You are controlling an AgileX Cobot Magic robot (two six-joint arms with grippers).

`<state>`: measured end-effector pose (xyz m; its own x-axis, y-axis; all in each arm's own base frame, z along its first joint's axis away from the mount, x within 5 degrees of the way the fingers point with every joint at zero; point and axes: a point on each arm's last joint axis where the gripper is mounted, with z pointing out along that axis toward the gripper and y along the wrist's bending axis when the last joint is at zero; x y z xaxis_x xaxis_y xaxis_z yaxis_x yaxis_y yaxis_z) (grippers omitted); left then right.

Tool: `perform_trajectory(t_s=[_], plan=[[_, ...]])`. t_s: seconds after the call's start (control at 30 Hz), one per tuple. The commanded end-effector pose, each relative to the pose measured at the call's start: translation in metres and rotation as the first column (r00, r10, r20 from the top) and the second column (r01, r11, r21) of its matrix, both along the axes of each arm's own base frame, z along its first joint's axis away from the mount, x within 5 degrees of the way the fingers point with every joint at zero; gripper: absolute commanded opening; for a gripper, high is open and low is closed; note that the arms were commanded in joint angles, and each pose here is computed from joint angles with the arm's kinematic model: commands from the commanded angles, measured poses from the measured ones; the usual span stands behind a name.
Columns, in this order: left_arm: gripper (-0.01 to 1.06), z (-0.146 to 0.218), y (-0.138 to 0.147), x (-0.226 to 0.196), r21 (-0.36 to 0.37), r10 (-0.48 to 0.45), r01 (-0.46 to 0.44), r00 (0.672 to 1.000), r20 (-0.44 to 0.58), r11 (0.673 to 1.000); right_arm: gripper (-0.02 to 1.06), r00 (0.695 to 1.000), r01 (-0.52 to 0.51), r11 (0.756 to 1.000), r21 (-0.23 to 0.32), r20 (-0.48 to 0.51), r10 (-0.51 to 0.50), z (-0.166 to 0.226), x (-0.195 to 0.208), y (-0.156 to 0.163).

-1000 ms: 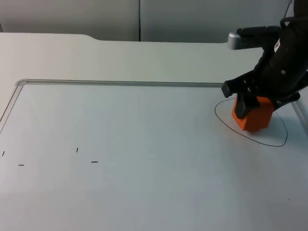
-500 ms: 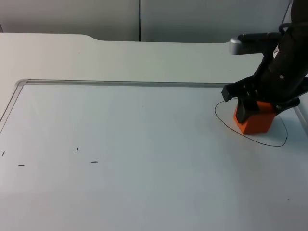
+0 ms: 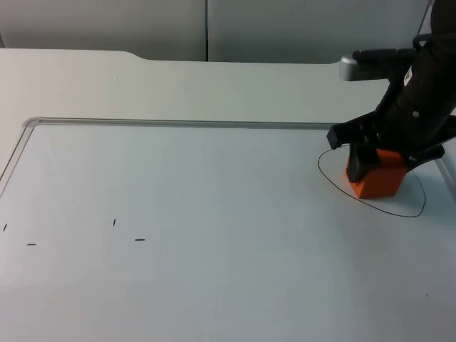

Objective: Pick up one cube with the left hand and another cube with the right hand. First place the cube in the right hand at the target position, then stack the cube in the left hand on top.

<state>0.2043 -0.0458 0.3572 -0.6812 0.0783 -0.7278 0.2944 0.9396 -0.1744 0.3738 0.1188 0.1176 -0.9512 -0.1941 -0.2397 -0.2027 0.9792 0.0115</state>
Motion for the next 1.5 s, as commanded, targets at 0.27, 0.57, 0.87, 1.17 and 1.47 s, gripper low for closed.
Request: perform_trajectory(t_s=[0.27, 0.57, 0.87, 1.17, 1.47], plan=[[0.0, 0.002, -0.001, -0.002, -0.007, -0.006, 0.006, 1.0, 0.009, 1.0, 1.05, 0.979, -0.006, 0.997, 0.082, 0.204, -0.011, 0.061, 0.003, 0.002], [0.0, 0.012, -0.011, 0.004, -0.046, -0.116, 0.119, 0.991, 0.071, 0.992, 1.05, 0.748, -0.149, 0.981, 0.129, 0.663, 0.026, 0.252, -0.075, -0.023], [0.0, 0.023, -0.045, 0.062, -0.074, -0.329, 0.329, 0.944, 0.01, 0.941, 1.05, 0.437, -0.212, 0.969, 0.129, 0.899, -0.024, 0.357, -0.203, -0.065], [0.0, -0.008, -0.167, 0.112, -0.022, -0.587, 0.587, 0.806, -0.081, 0.809, 1.05, 0.473, -0.183, 0.977, 0.11, 0.881, -0.01, 0.363, -0.265, -0.087], [0.0, -0.086, -0.281, 0.159, 0.104, -0.681, 0.724, 0.681, -0.269, 0.682, 1.05, 0.608, -0.155, 0.984, 0.085, 0.793, 0.027, 0.349, -0.276, -0.092]])
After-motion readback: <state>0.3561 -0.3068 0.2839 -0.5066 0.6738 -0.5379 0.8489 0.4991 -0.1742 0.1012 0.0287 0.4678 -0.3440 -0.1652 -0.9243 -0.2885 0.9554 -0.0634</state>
